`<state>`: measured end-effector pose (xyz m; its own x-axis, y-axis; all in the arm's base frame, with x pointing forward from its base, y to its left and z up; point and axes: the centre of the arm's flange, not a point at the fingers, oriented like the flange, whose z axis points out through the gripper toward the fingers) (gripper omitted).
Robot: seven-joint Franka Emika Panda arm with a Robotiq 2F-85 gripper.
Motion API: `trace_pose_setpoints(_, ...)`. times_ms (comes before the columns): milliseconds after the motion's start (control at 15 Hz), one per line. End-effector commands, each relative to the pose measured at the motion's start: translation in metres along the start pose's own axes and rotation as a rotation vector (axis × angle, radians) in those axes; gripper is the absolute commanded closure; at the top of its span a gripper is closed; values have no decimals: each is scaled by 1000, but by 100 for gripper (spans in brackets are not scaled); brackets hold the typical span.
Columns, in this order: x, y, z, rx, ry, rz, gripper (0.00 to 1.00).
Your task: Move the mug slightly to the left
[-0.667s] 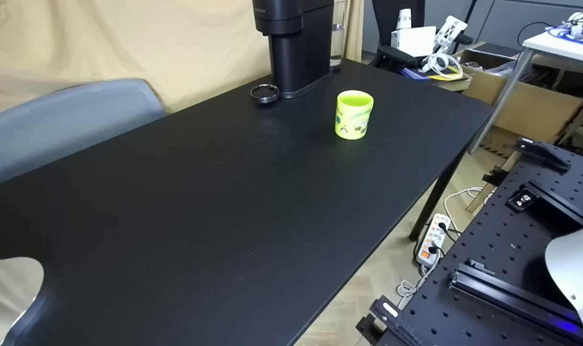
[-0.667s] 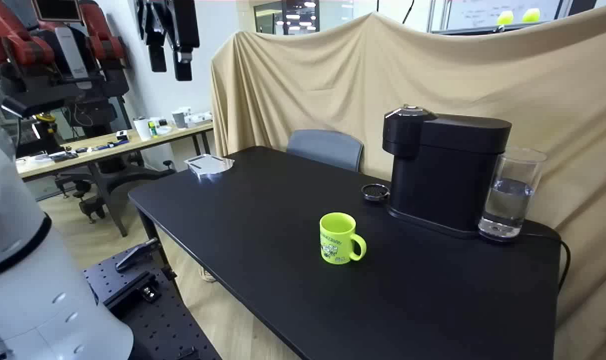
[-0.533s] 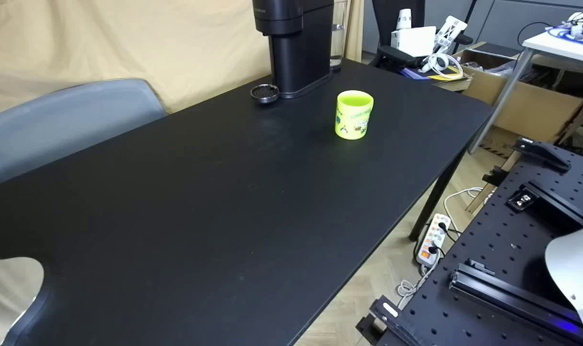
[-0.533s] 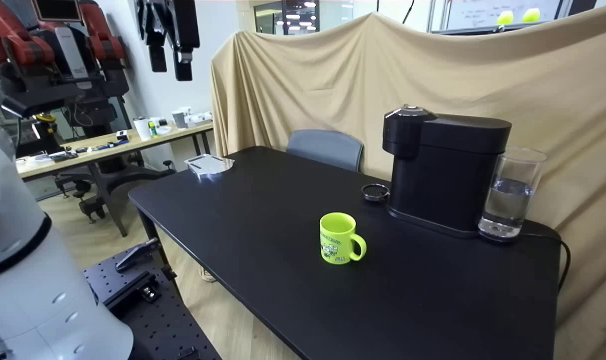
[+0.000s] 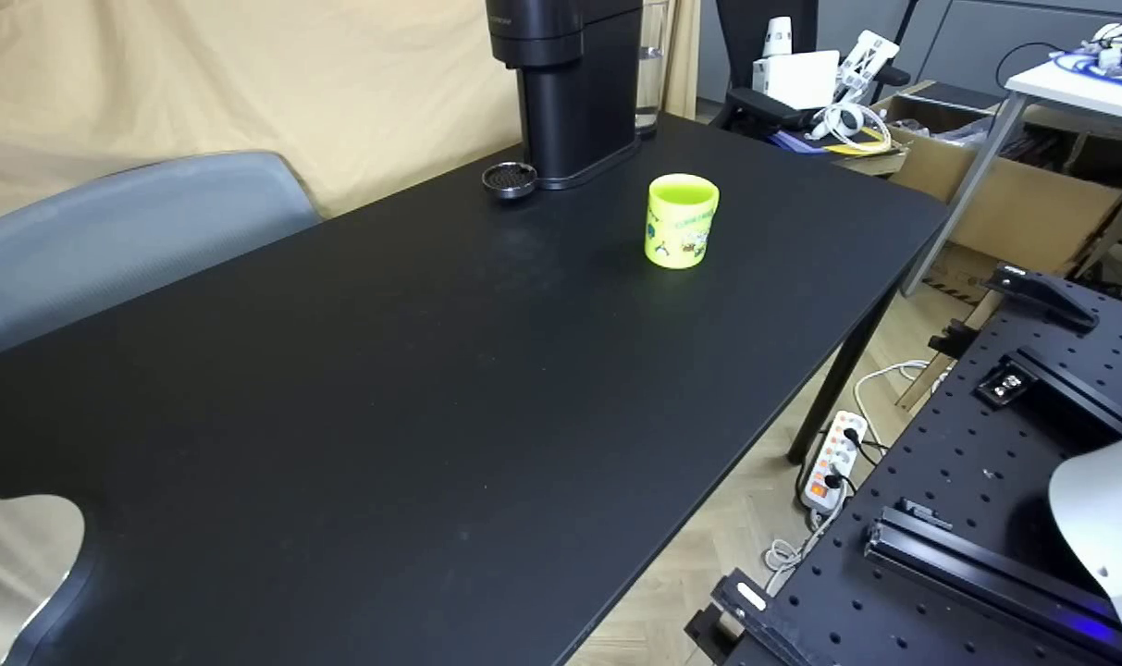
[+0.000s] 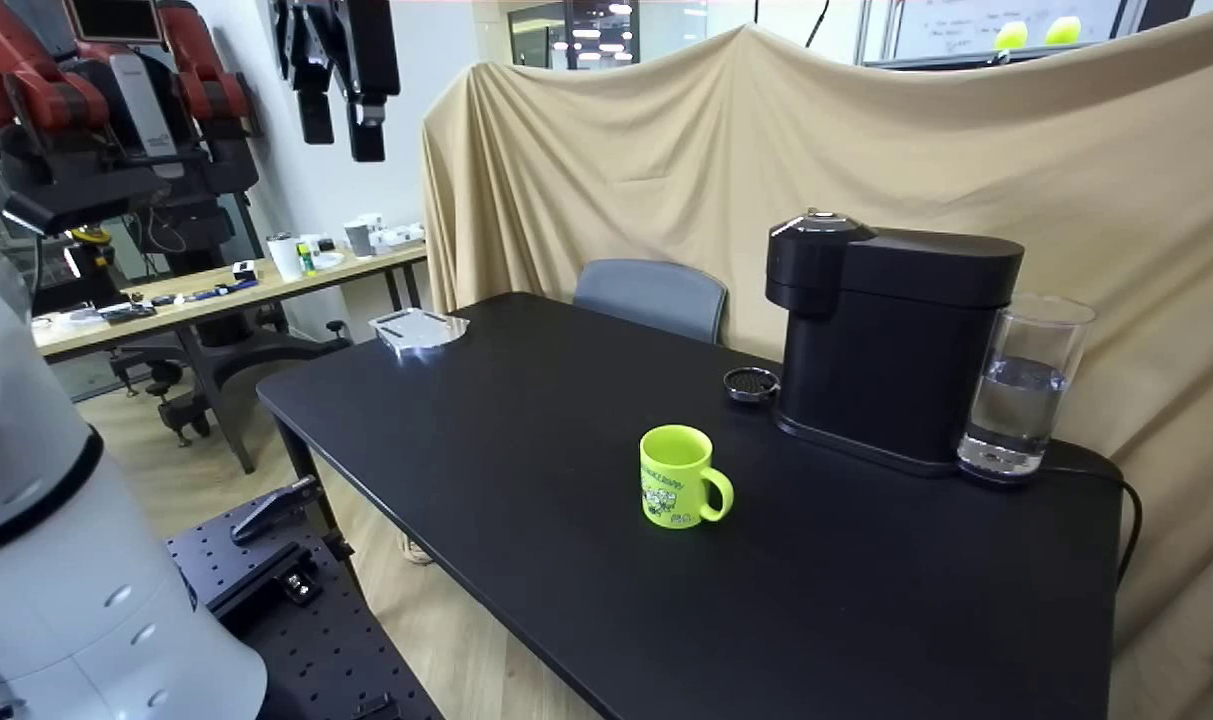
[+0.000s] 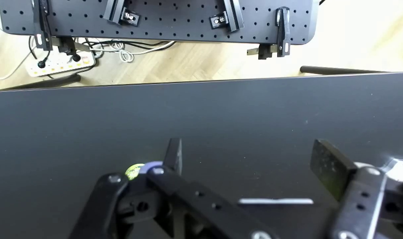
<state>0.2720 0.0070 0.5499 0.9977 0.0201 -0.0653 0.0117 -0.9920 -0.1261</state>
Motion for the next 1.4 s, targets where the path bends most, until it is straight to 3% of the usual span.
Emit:
trace_pose_setpoints(0, 19, 13, 3, -20, 5, -19, 0)
trace_pose_setpoints(333, 94, 56, 20, -145, 159, -82, 0)
trace_pose_setpoints(667, 154, 96, 68, -140, 225, -75, 0)
trace_pose_setpoints(800, 166, 107, 85, -149, 223, -51, 0)
trace_pose_setpoints(867, 147, 97, 79, -146, 223, -64, 0)
trace_pose_setpoints(1333, 179, 116, 109, -171, 214, -41, 0)
